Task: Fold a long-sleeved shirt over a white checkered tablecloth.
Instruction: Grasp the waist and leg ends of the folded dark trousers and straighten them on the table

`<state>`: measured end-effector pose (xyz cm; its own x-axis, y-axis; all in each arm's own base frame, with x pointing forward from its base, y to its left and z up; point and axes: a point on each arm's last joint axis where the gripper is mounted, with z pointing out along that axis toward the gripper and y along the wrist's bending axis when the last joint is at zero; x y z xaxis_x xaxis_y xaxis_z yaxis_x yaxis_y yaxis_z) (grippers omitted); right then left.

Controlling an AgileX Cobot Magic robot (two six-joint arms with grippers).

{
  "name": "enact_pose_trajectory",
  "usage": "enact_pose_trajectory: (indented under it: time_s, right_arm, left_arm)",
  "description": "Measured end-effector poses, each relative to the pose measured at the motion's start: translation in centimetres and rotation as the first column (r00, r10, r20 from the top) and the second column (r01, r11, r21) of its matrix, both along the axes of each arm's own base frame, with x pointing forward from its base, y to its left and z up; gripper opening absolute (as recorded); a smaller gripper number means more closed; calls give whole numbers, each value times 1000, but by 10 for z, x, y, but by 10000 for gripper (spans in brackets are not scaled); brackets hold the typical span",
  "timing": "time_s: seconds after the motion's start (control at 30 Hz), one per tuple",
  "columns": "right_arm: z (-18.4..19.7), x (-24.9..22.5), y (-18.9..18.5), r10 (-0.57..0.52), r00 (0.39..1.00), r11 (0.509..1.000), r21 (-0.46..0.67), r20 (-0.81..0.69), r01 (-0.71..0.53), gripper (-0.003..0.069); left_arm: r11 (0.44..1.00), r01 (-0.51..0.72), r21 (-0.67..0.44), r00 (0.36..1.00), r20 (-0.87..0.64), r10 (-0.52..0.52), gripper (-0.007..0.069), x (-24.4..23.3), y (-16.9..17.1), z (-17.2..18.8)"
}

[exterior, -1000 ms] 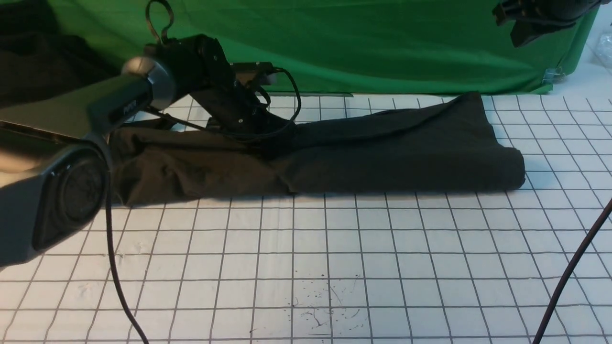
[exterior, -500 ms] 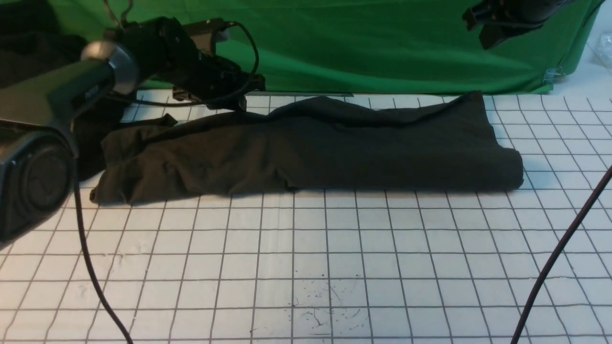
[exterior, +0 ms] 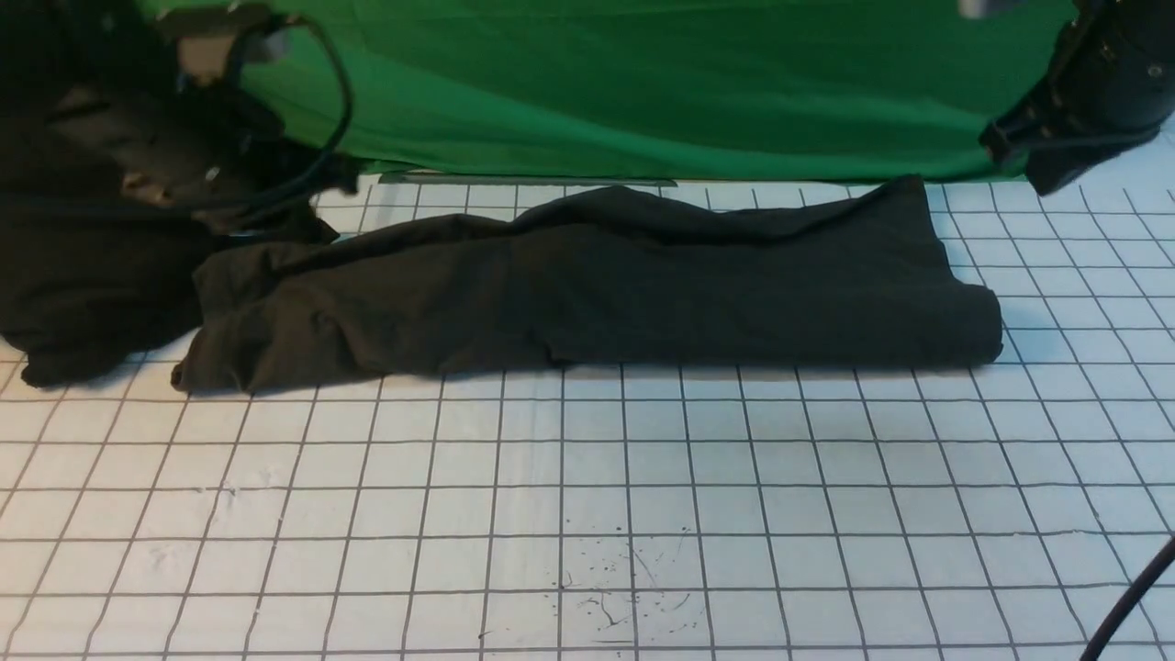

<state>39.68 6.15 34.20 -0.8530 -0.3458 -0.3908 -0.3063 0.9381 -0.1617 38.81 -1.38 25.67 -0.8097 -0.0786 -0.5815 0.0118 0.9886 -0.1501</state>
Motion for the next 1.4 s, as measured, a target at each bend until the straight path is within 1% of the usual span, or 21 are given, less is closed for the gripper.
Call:
enact_pose_trajectory:
  time_s: [0.03,0.07,0.1,0.13,0.23,0.3,0.4,0.43,0.5,0.53,0.6,0.67,0.77,0.83,1.0,1.07,1.1,1.13,1.17,1.3,1.4]
  right_arm:
    - [-3,-1,-1,-1,1000,1000,-3,-11,1,6]
    - [-4,-1,-1,-1,1000,1000,-4,-14,1,6]
    - [-8,-2,-1,-2,1000,1000,-6,-27,2,6]
    - [-10,-2,-1,-2,999,1000,-5,-33,2,6]
    - [-11,-2,-1,-1,1000,1000,0,-30,1,6]
    - [-10,-2,-1,-1,1000,1000,1,-25,1,8]
    - [-10,-1,-1,-1,1000,1000,3,-19,1,8]
    - [-9,-1,-1,-1,1000,1000,3,-17,1,10]
    - [-9,-1,-1,0,1000,1000,4,-16,1,10]
    - [-9,-1,-1,0,1000,1000,4,-14,0,11]
    - [-9,-1,0,0,1000,1000,5,-12,0,14]
    - [-9,-1,0,0,1000,1000,5,-12,0,14]
    - [-9,-1,0,0,1000,1000,5,-12,0,17]
    - [-9,-1,0,0,1000,1000,5,-12,0,18]
    - [-9,-1,0,0,1000,1000,5,-12,0,20]
    - [-9,-1,0,0,1000,1000,5,-10,0,20]
    - [-9,-1,0,0,1000,1000,6,-8,0,20]
    - [-9,-1,0,0,1000,1000,6,-8,0,20]
    - [-9,0,0,1,1000,1000,6,-5,-1,20]
    - [-9,0,0,-3,1000,1000,9,-1,3,20]
    - [-9,0,0,-4,1000,1000,9,0,4,20]
  left_arm:
    - [999,-50,-17,999,-15,49,1,-8,11,-9]
    - [998,-59,-21,998,-17,58,1,-9,13,-10]
    - [992,-122,-39,992,-37,121,1,-17,28,-22]
    - [987,-156,-43,987,-47,154,1,-21,38,-28]
    - [980,-193,-39,980,-64,191,11,-23,50,-38]
    - [981,-192,-31,980,-58,190,26,-22,51,-40]
    - [981,-194,-11,981,-3,194,130,-14,55,-47]
    - [980,-198,-4,980,23,198,184,-11,56,-49]
    - [979,-202,2,979,41,202,233,-8,57,-52]
    - [978,-207,6,977,54,206,302,-4,58,-56]
    - [977,-214,8,975,58,213,393,0,60,-65]
    - [974,-228,-6,973,35,228,455,3,60,-76]
    - [976,-217,-1,976,17,217,480,4,59,-84]
    - [978,-210,4,978,19,209,472,4,59,-84]
    - [979,-203,9,979,26,202,360,5,59,-83]
    - [980,-200,11,979,27,200,279,5,59,-83]
    - [980,-200,11,979,27,200,248,5,59,-83]
    - [980,-200,11,979,27,200,242,5,59,-83]
    - [981,-192,14,981,20,192,194,4,58,-84]
    - [988,-152,21,988,-8,152,67,3,50,-85]
    - [991,-132,20,991,-21,132,24,4,45,-84]
